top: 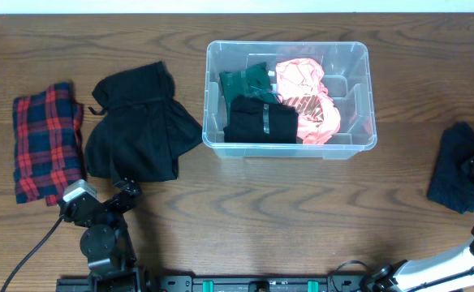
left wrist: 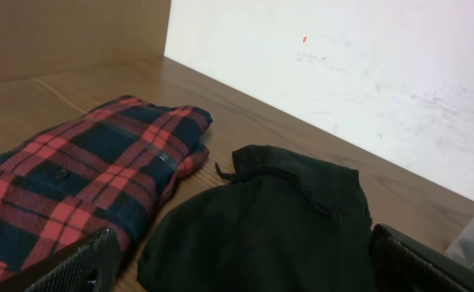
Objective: Pack container
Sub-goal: 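Lower the right gripper onto the navy cloth and grasp it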
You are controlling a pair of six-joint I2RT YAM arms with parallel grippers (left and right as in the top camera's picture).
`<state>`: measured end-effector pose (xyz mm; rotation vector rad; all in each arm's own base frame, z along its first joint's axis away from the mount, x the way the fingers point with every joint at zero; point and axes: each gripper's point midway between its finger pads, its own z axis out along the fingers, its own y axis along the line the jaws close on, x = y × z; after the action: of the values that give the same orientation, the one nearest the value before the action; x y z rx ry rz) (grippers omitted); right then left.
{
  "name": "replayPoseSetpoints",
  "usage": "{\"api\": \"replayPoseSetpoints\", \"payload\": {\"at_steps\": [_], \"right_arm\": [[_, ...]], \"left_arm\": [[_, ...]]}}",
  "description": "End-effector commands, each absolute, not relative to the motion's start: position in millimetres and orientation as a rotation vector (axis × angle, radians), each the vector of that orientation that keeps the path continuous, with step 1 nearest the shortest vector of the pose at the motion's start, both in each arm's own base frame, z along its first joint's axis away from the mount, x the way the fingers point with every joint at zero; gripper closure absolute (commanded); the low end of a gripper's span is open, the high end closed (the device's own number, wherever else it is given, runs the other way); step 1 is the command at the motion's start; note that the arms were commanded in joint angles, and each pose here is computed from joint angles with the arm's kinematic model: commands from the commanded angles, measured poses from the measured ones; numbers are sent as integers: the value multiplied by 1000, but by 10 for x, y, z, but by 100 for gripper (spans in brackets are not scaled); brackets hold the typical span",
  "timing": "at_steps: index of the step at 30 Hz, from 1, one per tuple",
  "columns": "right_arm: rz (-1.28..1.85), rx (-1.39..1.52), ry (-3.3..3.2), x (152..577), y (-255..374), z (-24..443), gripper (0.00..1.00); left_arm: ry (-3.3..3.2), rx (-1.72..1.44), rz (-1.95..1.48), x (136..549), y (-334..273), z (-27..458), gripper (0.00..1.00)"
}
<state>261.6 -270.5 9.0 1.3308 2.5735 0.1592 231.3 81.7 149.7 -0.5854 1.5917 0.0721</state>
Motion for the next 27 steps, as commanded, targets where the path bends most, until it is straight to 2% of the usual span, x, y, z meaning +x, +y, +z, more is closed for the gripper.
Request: {"api": "replayPoseSetpoints", "payload": {"at_steps": [1, 10, 20, 22, 24, 27], "right_arm": [[207, 1327, 2584, 2614, -2643, 40, 32], [214, 1334, 2592, 2593, -2623, 35, 30], [194, 1356, 2613, 2521, -2614, 9, 46], [280, 1337, 2590, 2600, -2538, 32, 55], [392, 1304, 2547, 2721, -2453, 82, 74], [447, 1285, 2521, 2791, -2422, 130, 92]], "left_arm": [[1639, -614, 102, 2285, 854, 1314, 2], [1639, -614, 102, 2285, 854, 1314, 2], [1639, -614, 102, 2285, 854, 1315, 2], [1639, -614, 102, 2285, 854, 1314, 2], [1639, -614, 102, 2285, 854, 1314, 2], [1639, -614, 102, 2285, 854, 1314, 2]]}}
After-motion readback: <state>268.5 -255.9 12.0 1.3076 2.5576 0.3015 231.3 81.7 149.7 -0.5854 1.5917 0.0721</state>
